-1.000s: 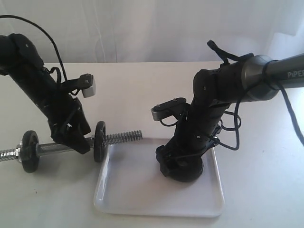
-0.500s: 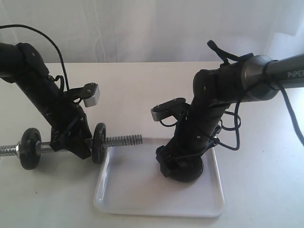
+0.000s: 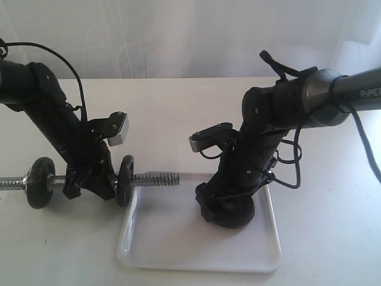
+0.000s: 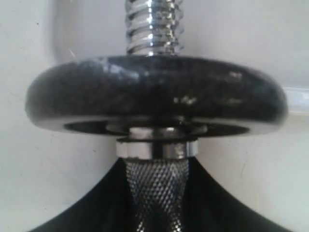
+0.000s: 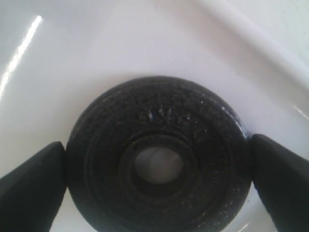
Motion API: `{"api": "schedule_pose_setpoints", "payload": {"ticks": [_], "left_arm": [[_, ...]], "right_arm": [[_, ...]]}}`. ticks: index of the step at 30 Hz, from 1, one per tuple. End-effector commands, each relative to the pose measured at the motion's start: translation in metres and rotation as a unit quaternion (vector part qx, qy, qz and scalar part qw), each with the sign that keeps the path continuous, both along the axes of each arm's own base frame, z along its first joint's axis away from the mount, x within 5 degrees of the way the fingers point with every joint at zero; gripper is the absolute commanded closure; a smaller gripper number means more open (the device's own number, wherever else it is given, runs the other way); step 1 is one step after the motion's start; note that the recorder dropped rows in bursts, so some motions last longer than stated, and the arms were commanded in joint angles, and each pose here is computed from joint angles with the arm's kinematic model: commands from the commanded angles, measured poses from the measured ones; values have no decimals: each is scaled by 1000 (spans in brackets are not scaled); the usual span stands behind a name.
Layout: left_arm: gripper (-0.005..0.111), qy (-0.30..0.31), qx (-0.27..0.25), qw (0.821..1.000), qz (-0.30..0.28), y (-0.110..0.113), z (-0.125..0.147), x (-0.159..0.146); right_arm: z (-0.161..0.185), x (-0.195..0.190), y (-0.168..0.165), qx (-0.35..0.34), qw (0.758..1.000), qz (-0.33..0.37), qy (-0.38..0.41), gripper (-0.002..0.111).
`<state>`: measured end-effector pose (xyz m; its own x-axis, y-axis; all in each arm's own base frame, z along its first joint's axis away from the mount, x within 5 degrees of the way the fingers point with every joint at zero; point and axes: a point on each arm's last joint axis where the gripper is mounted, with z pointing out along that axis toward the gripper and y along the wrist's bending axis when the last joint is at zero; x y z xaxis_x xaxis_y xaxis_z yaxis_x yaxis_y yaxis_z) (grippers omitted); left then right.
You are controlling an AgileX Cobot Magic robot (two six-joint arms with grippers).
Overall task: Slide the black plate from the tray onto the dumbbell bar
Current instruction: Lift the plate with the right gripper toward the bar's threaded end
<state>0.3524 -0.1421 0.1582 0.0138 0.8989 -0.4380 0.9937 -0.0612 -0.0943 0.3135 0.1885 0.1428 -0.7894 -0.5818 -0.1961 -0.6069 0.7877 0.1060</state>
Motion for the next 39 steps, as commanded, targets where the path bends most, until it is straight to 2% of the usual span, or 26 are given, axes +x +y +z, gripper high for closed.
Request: {"api": "schedule_pose_setpoints", "payload": {"ticks": [1,4,8,14,19,26,35,39], "left_arm": [[107,-11,-7,1000,-9,-2,-1,-1],[107,-12,-7,1000,-9,-2,-1,-1],[107,-44,-13,999,15,-4,0,6],[107,-50,-16,998,16,-3,5,6],[107,-55,-37,997,31,2,24,5],[107,-43,-45,997,40,10,25,6],[107,-36,-52,998,21,9,27,3],[107,-44,-57,997,24,9,34,2]], "right_arm": [[7,0,1,8,1000,2,-11,108],[11,0,1,12,1000,11,-17,108],[25,-1,2,30,999,16,-35,108],[37,-4,5,57,997,27,-48,108],[48,-4,5,76,995,24,-65,108],[62,-4,6,96,991,28,-89,108],[85,6,-10,239,967,22,-84,108],[91,13,-21,281,956,9,-87,108]]}}
